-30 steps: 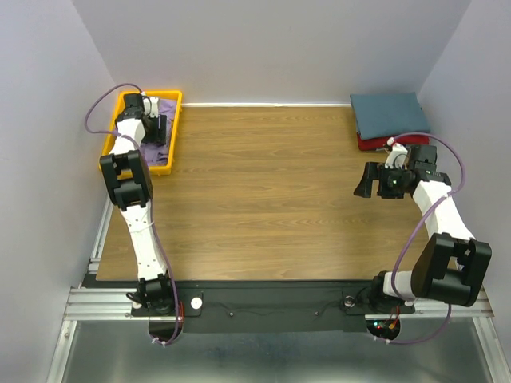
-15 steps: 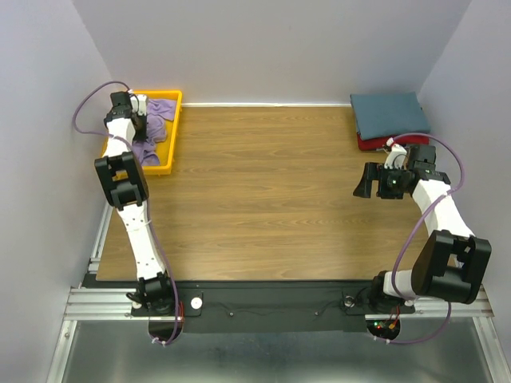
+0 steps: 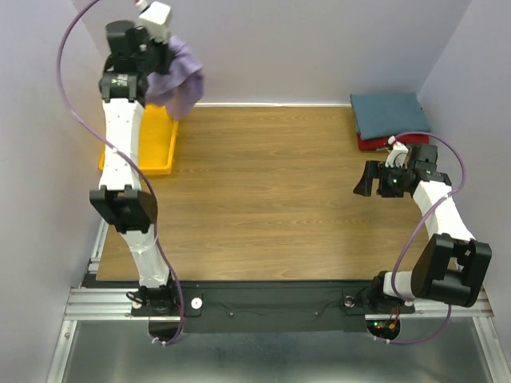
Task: Fold and stack the t-shirts
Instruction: Move the tshirt to the center of the board
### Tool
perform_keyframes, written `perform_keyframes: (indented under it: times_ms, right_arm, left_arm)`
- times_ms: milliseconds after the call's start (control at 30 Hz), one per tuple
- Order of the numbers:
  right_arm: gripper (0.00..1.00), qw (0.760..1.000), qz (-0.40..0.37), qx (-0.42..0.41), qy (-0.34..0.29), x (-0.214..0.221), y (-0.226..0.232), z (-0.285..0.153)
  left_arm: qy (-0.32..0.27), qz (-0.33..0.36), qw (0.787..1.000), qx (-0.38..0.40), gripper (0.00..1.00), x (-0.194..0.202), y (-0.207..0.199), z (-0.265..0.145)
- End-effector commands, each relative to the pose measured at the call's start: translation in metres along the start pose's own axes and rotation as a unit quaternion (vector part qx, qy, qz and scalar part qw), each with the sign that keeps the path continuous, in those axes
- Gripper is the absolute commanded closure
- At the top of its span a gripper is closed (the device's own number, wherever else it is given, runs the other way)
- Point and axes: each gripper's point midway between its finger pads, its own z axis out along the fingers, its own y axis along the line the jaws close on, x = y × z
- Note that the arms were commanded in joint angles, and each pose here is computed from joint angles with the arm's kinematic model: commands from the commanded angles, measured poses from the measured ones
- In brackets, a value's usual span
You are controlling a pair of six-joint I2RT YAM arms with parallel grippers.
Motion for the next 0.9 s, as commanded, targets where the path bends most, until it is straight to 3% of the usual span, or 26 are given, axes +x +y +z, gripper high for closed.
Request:
perform_keyframes:
  times_ms: [0,133,200,267,300,333,433,467,500,533,567,633,733,867]
  right_arm:
    - [0.0,0.998,-0.028,0.005,-0.06,-0.035,0.008,-0.015]
    - [0.0,0.997,-0.028,0.019,-0.067,-0.039,0.005,-0.019]
    - [0.0,0.997,-0.031,0.024,-0.071,-0.041,0.004,-0.021]
    - [0.0,0.996,-0.033,0.028,-0.077,-0.043,0.004,-0.024]
    - [0.0,0.996,-0.035,0.03,-0.08,-0.045,0.005,-0.026]
    - [0.0,0.995,-0.036,0.034,-0.082,-0.046,0.005,-0.028]
    - [0.0,0.995,-0.041,0.042,-0.086,-0.045,0.004,-0.031]
    - [0.0,0.994,-0.047,0.043,-0.087,-0.044,0.004,-0.033]
    - [0.0,0.994,-0.049,0.044,-0.084,-0.04,0.004,-0.032]
    - [0.0,0.994,-0.052,0.043,-0.082,-0.037,0.004,-0.032]
    - [0.0,0.994,-0.062,0.042,-0.083,-0.036,0.005,-0.034]
    - [0.0,0.995,-0.069,0.031,-0.069,-0.025,0.008,-0.033]
    - [0.0,0.994,-0.093,0.023,-0.047,-0.011,0.009,-0.032]
    - [0.0,0.995,-0.099,0.01,-0.03,-0.006,0.01,-0.028]
  left_arm:
    - [-0.211,0.032,0.967,0.137,1.0,-0.161,-0.135,-0.097]
    - [-0.271,0.017,0.931,0.244,1.0,-0.198,-0.208,-0.146]
    - [-0.268,0.011,0.921,0.284,1.0,-0.196,-0.229,-0.158]
    - [-0.236,0.007,0.914,0.331,1.0,-0.171,-0.246,-0.157]
    - [-0.192,0.013,0.919,0.344,1.0,-0.137,-0.253,-0.139]
    - [-0.196,0.015,0.918,0.345,1.0,-0.14,-0.253,-0.144]
    - [-0.085,0.035,0.944,0.318,0.61,-0.049,-0.247,-0.101]
    - [-0.013,0.034,0.959,0.281,0.48,0.011,-0.237,-0.075]
    - [0.02,0.042,0.963,0.266,0.36,0.043,-0.23,-0.065]
    - [0.059,0.052,0.963,0.257,0.02,0.076,-0.225,-0.056]
    - [0.112,0.046,0.966,0.23,0.02,0.128,-0.205,-0.046]
    - [0.138,0.023,0.967,0.215,0.01,0.166,-0.182,-0.043]
    - [0.131,0.017,0.971,0.199,0.01,0.171,-0.155,-0.044]
    - [0.132,0.038,0.958,0.251,0.05,0.177,-0.178,-0.058]
